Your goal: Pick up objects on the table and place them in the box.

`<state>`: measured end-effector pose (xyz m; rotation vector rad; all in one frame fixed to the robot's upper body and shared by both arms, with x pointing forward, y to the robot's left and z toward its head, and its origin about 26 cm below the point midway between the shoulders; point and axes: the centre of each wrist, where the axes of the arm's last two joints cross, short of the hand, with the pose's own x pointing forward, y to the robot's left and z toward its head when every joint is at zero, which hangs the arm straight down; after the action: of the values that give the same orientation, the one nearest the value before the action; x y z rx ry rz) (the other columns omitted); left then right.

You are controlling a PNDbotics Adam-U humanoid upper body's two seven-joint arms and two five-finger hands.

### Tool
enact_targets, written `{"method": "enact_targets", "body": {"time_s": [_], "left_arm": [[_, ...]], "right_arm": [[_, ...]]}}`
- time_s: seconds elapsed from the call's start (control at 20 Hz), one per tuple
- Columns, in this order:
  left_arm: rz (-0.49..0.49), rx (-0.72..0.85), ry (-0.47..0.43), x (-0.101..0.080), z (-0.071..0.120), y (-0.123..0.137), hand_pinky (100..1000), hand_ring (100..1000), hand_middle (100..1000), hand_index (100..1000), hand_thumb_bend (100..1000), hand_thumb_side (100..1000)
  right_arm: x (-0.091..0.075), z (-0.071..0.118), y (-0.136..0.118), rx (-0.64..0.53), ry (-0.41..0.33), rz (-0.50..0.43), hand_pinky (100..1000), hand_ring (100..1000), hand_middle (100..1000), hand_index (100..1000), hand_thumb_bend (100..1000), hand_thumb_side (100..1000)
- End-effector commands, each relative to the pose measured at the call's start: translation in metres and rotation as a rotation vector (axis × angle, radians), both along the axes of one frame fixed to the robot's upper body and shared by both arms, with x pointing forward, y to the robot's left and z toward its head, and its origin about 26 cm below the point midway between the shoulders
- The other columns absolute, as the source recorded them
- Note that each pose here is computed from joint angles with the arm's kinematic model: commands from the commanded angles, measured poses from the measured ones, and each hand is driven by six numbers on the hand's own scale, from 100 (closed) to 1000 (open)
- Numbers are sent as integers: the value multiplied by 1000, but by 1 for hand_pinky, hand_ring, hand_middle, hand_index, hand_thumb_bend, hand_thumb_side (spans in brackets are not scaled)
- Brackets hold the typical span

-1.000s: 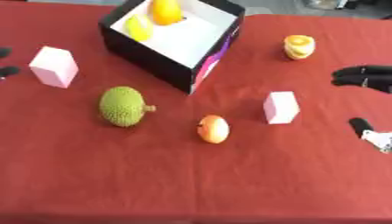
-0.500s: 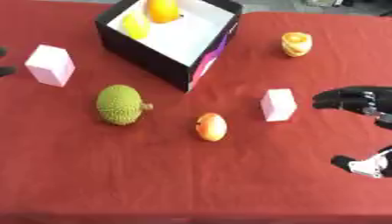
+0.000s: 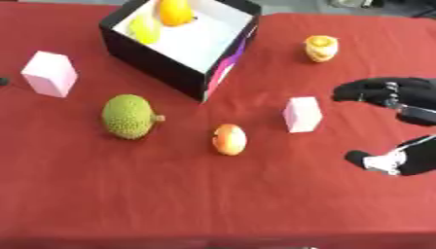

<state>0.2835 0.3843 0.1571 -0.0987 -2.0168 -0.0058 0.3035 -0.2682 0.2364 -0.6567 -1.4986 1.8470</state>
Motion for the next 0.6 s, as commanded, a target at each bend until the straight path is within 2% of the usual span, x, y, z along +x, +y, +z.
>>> {"method": "enact_targets", "body": {"time_s": [0.05, 0.2, 0.6], "left_arm": [[10, 31, -18, -1, 11, 5, 727, 831, 821, 853, 198, 717], [7, 27, -20, -1, 11, 5, 727, 831, 821, 853, 200, 719], [-4, 14, -37, 1, 14, 2, 730, 832, 822, 852, 199, 709]], "right_arm": [[11, 4, -6, -17, -12, -47, 1000, 1000, 975, 986, 364, 706], [23, 0, -10, -25, -4, -68, 1000, 1000, 976, 986, 362, 708], [41, -5, -10, -62, 16, -49, 1000, 1000, 983, 986, 384, 715]]}}
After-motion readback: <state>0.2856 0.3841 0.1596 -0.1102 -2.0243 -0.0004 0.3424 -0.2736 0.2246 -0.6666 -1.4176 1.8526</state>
